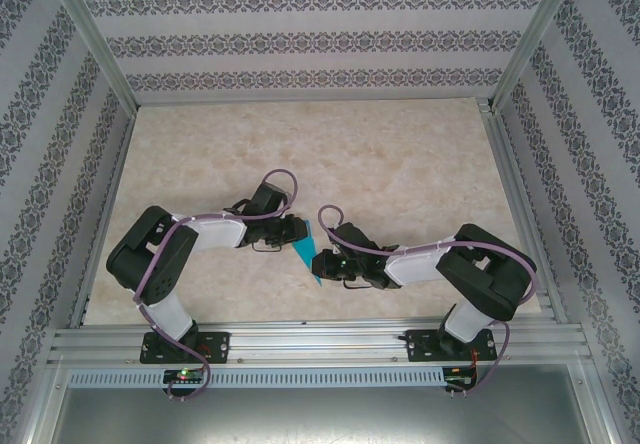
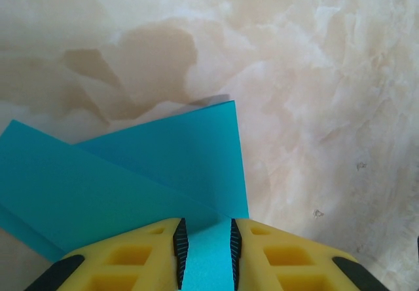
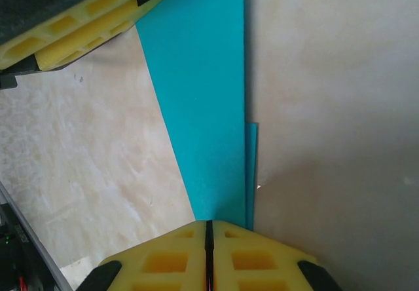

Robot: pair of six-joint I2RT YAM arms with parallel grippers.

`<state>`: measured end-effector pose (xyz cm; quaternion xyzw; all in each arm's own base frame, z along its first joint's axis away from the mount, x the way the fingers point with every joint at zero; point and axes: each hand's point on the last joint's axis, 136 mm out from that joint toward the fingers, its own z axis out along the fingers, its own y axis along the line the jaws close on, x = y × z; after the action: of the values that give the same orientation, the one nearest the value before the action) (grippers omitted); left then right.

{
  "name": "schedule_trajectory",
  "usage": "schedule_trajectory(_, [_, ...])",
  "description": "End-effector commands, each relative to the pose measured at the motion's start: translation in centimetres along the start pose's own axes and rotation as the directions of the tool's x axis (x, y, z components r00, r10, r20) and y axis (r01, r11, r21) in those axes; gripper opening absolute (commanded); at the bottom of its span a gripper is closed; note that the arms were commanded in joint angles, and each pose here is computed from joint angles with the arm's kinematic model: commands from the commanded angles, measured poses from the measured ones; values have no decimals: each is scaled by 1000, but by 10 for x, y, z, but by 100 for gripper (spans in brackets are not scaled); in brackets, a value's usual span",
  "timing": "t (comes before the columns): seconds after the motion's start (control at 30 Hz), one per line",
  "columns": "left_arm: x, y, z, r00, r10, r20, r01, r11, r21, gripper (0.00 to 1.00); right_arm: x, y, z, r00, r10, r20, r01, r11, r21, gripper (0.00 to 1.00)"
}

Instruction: Fold a paper plane with a square sheet of paper (pick it up from the middle)

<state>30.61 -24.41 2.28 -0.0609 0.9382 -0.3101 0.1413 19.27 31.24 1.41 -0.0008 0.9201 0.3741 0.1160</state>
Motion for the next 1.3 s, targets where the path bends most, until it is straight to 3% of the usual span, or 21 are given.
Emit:
schedule_trajectory(0.0, [-11, 38, -1, 999, -28, 19, 30, 993, -118, 30, 49, -51, 1, 988, 66, -138, -43, 985, 168, 9])
schedule_trajectory(0.47, [-42, 53, -18, 996, -72, 45, 76, 993, -92, 33, 53, -53, 2, 987, 71, -141, -46, 984, 174, 8])
schedule_trajectory(0.77, [-66, 46, -51, 994, -49, 99, 59, 993, -100, 34, 50, -47, 6, 988, 78, -135, -55, 984, 167, 8])
schedule_trajectory(1.07, [-39, 26, -84, 989, -100, 110, 108, 992, -71, 44, 24, -36, 13, 972, 227, 60, -234, 963, 135, 9])
schedule_trajectory(1.27, [-11, 36, -105, 988, -86, 127, 118, 956, -268, 52, 6, 24, 24, 969, 200, 145, -198, 980, -32, 11])
